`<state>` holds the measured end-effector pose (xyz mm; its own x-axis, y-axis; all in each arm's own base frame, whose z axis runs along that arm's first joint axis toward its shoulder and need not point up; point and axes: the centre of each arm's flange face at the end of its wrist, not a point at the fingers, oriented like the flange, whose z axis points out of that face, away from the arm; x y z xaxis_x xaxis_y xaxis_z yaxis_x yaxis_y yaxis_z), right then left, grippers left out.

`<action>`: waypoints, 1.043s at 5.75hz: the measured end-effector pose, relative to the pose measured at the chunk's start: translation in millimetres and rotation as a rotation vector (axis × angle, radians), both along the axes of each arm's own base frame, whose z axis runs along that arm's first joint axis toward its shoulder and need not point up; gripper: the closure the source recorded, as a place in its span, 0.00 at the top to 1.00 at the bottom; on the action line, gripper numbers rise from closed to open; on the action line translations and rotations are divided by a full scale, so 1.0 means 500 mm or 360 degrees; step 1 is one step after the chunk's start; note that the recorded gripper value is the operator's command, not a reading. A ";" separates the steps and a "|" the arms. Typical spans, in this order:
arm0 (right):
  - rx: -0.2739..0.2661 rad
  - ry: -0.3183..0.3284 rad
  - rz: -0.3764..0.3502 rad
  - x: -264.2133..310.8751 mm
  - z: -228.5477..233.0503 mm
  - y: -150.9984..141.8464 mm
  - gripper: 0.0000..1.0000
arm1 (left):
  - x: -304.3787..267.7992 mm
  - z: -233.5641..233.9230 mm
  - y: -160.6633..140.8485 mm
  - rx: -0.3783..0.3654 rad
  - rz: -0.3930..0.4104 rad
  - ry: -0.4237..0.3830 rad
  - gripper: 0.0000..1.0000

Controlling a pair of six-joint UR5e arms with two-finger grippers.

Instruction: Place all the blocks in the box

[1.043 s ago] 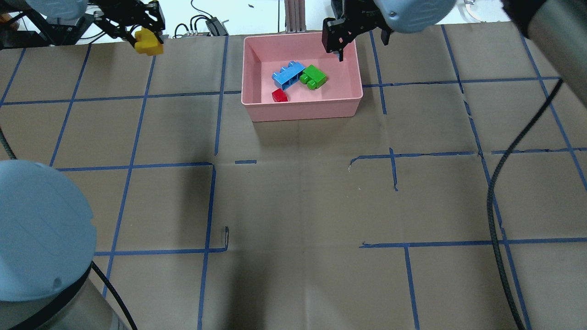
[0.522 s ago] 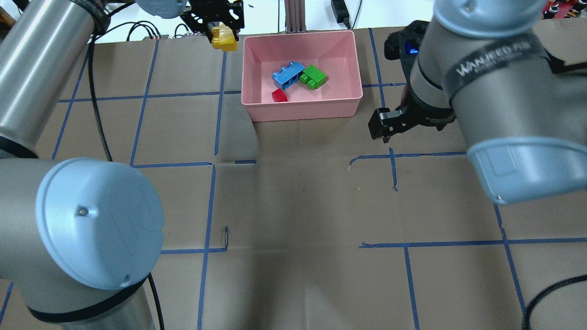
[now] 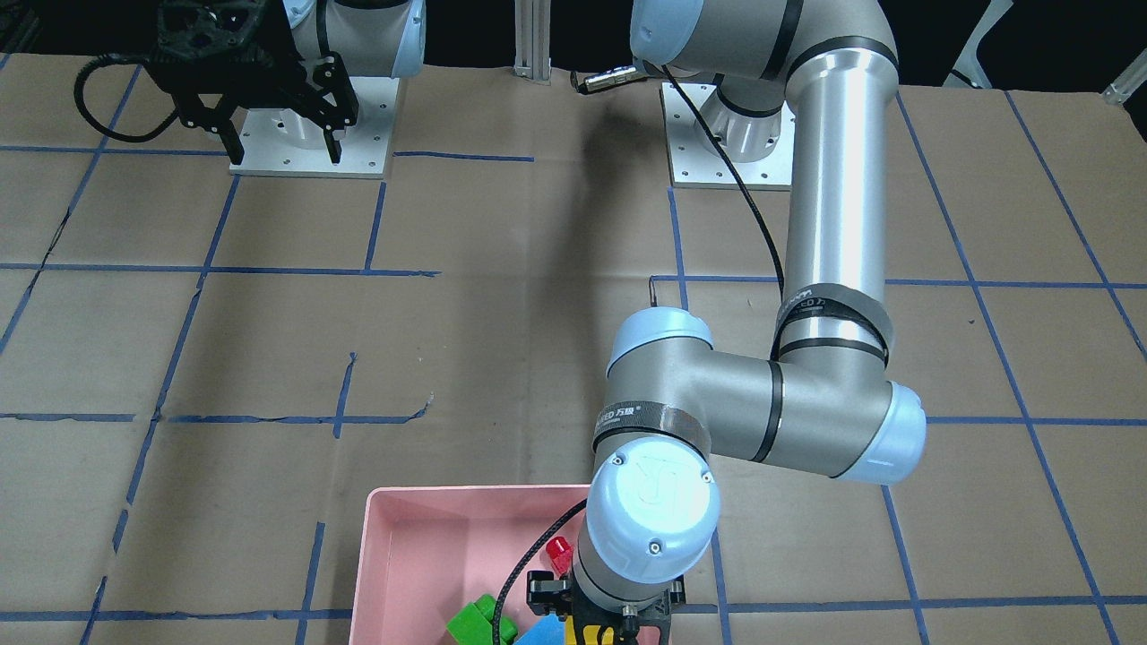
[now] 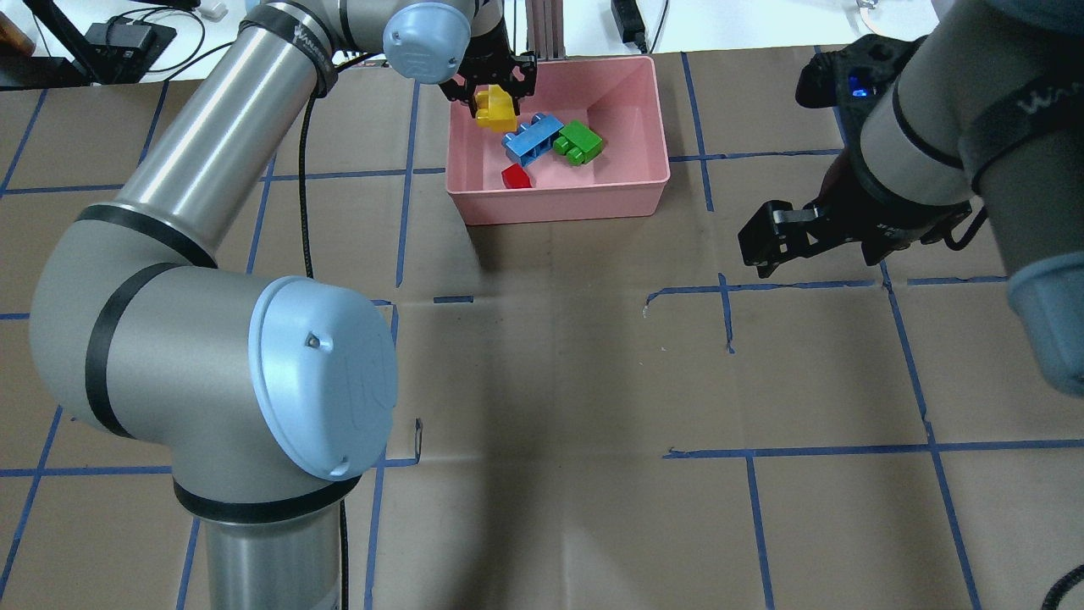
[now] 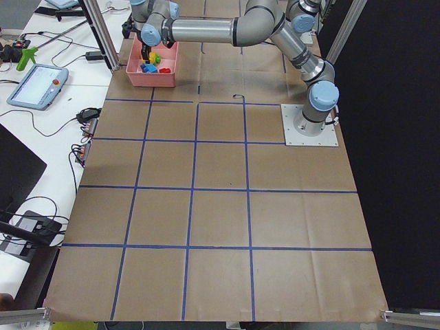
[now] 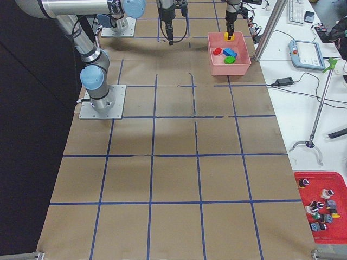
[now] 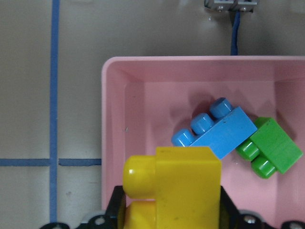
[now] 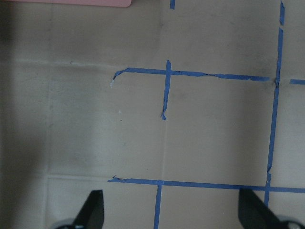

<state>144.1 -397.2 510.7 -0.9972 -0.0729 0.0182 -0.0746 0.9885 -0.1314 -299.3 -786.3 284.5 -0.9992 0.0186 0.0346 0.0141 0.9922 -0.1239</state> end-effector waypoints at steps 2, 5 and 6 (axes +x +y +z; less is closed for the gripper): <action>-0.0055 -0.0014 -0.0003 0.002 0.064 -0.031 1.00 | -0.014 0.014 -0.020 -0.0205 -0.0005 0.0040 0.99; 0.0006 0.0001 -0.0012 -0.004 0.029 -0.085 1.00 | 0.081 0.177 0.011 -0.0253 0.0032 0.0036 1.00; 0.0124 0.0007 -0.0014 -0.002 -0.038 -0.129 1.00 | 0.156 0.229 0.046 -0.0193 0.0050 0.0021 1.00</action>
<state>143.0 -461.7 491.5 -0.9977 -0.0657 0.0170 -0.0665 0.9963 -0.0537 -221.4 -763.3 398.9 -0.9989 -0.0076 0.0472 -0.0189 0.9698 -0.2432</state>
